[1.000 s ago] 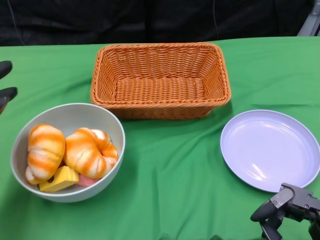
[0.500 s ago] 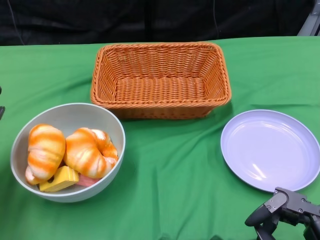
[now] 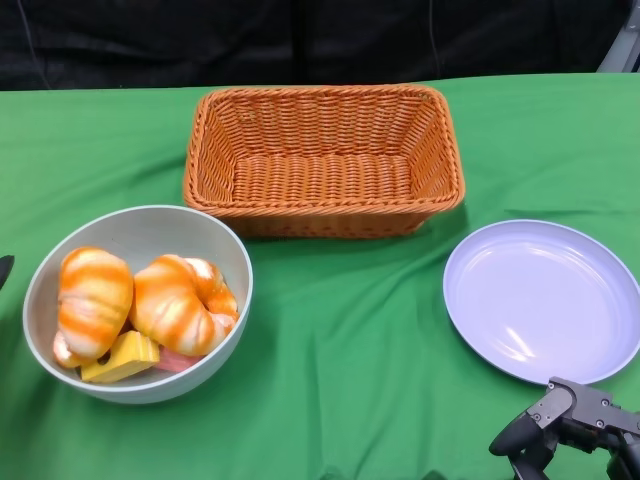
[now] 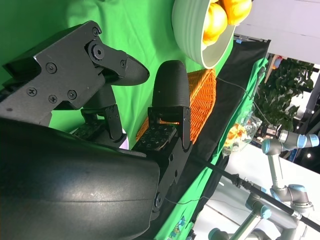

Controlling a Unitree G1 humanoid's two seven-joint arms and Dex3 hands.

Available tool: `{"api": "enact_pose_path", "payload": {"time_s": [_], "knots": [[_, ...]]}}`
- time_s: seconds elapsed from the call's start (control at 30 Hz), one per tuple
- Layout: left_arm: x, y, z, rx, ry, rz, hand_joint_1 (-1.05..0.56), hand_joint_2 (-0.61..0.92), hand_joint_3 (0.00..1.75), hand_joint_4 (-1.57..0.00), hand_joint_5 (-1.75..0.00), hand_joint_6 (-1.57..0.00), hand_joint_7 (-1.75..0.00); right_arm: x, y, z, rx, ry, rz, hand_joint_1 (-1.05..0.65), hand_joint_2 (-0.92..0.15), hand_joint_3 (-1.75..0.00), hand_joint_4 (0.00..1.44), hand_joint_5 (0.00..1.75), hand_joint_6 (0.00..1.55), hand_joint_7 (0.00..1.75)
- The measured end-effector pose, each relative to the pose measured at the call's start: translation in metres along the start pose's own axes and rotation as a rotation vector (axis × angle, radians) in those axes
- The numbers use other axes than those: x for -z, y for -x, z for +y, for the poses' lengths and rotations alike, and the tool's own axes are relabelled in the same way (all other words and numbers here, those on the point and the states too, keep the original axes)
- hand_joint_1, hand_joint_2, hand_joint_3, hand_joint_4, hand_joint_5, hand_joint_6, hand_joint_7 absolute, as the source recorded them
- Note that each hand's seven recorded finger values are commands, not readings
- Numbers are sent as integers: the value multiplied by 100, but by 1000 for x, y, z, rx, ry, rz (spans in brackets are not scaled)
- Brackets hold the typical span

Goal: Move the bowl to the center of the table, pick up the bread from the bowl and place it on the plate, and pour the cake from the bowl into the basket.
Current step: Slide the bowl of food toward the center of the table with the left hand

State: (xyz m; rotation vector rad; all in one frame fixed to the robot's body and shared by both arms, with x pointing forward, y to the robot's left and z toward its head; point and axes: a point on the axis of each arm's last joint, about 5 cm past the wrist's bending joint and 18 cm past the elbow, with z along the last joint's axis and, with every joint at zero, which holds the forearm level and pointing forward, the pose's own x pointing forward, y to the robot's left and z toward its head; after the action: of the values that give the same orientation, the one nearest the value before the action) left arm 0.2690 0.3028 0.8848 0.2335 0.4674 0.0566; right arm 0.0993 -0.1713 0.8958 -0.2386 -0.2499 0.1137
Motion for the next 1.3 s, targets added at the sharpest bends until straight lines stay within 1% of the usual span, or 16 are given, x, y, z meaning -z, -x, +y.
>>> {"api": "enact_pose_path", "payload": {"time_s": [0.2,0.3,0.43,0.53,0.7,0.77,0.87,0.97,1.07,1.13,1.3], "knots": [[4,-2,-8,24,86,55,-74,92,58,-31,0,-27,0,0,-1,0,0,0,-5,-10,-53,-94,82,146,83,110],[5,-4,-14,39,121,67,-74,92,58,-31,0,-26,0,0,-1,0,0,1,-6,-9,-53,-94,82,145,83,110],[4,-4,-16,48,138,55,-73,92,58,-32,-1,-25,0,0,-1,0,-1,1,-7,-8,-53,-94,82,146,83,110],[2,-5,-18,80,167,44,-73,92,57,-32,-1,-26,-1,0,-2,0,-3,4,-13,-8,-53,-94,82,145,83,110],[3,-6,-24,160,193,18,-75,92,57,-32,-1,-25,0,0,-2,0,-4,6,-22,-7,-52,-94,82,145,83,110],[4,-5,-24,191,188,12,-74,92,58,-30,0,-24,0,0,-2,0,-4,6,-22,-7,-52,-95,82,145,83,111],[1,-5,-25,228,179,-5,-73,92,58,-31,-1,-25,-1,0,-2,0,-4,6,-22,-6,-52,-96,82,145,83,111],[-1,-5,-26,237,160,-15,-74,92,58,-32,-1,-26,-1,0,-2,0,-4,6,-22,-7,-52,-96,82,145,82,111],[1,-4,-27,256,146,-6,-74,92,58,-33,-2,-28,-2,0,-2,0,-4,6,-22,-7,-52,-97,82,145,82,111],[0,-3,-27,263,134,-6,-75,92,57,-36,-3,-29,-2,0,-2,0,-5,6,-22,-8,-52,-96,82,145,82,111],[-3,-1,-28,282,132,7,-74,92,58,-35,-2,-27,-1,0,-2,0,-5,6,-20,-8,-52,-95,82,146,82,111]]}}
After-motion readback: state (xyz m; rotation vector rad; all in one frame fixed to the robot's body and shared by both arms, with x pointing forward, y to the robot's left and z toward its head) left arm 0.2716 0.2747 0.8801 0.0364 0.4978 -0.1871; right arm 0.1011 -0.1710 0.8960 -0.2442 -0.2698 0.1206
